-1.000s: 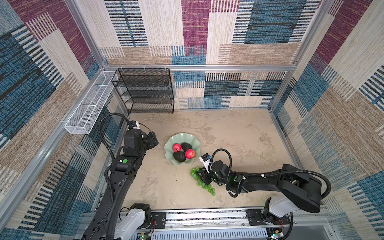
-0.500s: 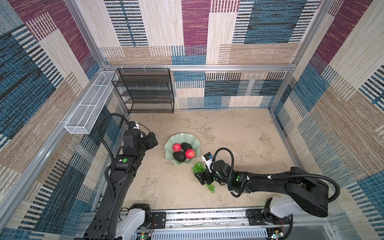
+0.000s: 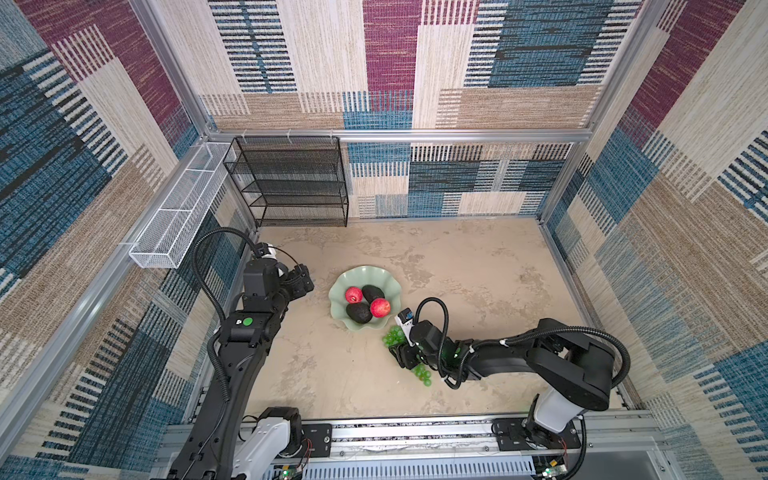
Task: Place and organize the fake fruits in the fruit bowl
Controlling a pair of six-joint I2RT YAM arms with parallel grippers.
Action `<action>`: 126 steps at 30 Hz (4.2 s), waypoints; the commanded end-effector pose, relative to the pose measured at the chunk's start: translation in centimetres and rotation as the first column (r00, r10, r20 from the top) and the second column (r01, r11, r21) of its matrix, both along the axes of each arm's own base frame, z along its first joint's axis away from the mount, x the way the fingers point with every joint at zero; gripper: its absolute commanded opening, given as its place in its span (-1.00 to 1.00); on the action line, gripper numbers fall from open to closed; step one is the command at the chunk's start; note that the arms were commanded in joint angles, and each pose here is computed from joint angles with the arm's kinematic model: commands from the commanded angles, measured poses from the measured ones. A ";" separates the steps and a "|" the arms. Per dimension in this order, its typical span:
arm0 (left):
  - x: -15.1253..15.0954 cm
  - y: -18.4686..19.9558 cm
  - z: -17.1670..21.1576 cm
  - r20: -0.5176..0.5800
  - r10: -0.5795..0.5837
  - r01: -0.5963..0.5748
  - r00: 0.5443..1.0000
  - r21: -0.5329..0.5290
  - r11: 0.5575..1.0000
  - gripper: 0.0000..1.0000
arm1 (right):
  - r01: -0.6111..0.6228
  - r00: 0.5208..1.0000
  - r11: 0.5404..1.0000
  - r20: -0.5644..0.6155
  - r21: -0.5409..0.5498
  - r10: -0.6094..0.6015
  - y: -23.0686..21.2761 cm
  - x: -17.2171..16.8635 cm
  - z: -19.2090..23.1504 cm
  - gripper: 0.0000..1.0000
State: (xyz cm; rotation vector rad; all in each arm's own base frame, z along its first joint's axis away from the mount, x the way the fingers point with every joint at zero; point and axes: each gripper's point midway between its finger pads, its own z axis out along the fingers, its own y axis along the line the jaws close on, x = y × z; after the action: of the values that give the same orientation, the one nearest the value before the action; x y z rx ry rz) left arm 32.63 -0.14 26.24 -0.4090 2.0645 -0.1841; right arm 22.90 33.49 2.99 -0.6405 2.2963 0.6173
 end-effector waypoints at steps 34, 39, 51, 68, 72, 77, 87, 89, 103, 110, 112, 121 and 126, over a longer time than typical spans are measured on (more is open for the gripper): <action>0.2 0.9 0.1 0.010 0.011 -0.011 1.000 -0.013 1.000 0.74 | -0.097 0.972 0.954 0.233 0.283 0.029 8.4 11.8 16.9 -0.30; 0.1 1.2 0.4 0.016 0.019 -0.019 1.000 -0.013 1.000 0.74 | -0.103 0.980 0.957 0.190 0.272 0.051 10.8 14.0 14.4 -0.28; 0.0 1.8 0.2 0.015 0.037 -0.036 0.999 -0.017 0.999 0.74 | -0.100 0.992 0.936 0.103 0.336 0.069 10.5 15.7 11.0 0.76; 2.2 1.9 -1.1 0.058 -0.005 0.004 0.998 0.023 1.000 0.83 | -0.115 0.908 0.876 0.408 0.468 -0.099 0.5 15.5 23.8 0.99; 3.1 2.4 -2.3 0.146 -0.019 0.002 0.989 0.112 0.994 0.98 | 0.031 0.869 0.910 0.439 0.413 -0.229 -6.2 16.2 23.8 0.99; 3.7 3.4 -4.9 0.175 -0.028 -0.014 0.984 0.238 0.971 0.98 | 0.257 0.785 0.879 0.444 0.402 -0.433 -16.0 16.0 21.5 0.99; 6.1 3.4 -13.3 0.072 -0.068 0.044 0.995 0.290 0.956 0.98 | 0.686 0.409 0.638 0.541 0.349 -0.735 -32.8 13.1 17.2 0.99; 6.3 3.5 -14.5 0.088 -0.064 0.035 0.994 0.297 0.954 0.98 | 0.698 0.397 0.628 0.545 0.343 -0.738 -34.0 12.9 16.2 0.99; 7.6 2.0 -17.0 0.102 -0.150 0.109 0.983 0.330 0.938 0.98 | 0.526 0.476 0.800 0.680 0.289 -0.558 -32.5 13.2 12.4 0.99; 7.7 1.9 -16.9 0.104 -0.151 0.109 0.983 0.329 0.938 0.98 | 0.518 0.542 0.819 0.646 0.247 -0.538 -32.1 14.2 11.5 0.99; 7.7 1.9 -16.9 0.105 -0.151 0.109 0.983 0.330 0.938 0.98 | 0.534 0.532 0.808 0.643 0.250 -0.551 -32.5 14.4 11.5 0.99; 7.6 1.7 -16.8 0.104 -0.154 0.110 0.983 0.343 0.933 0.98 | 0.563 0.519 0.785 0.629 0.256 -0.578 -33.0 14.6 11.4 0.99; 7.6 1.6 -16.9 0.103 -0.153 0.108 0.983 0.348 0.931 0.98 | 0.564 0.519 0.785 0.629 0.256 -0.578 -33.0 14.6 11.4 0.99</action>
State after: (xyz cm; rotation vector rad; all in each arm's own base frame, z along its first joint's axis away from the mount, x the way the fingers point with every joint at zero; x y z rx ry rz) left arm 39.90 1.33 8.43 -0.0669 1.9904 0.0403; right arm 37.32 0.57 13.78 -0.0331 1.6374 0.0340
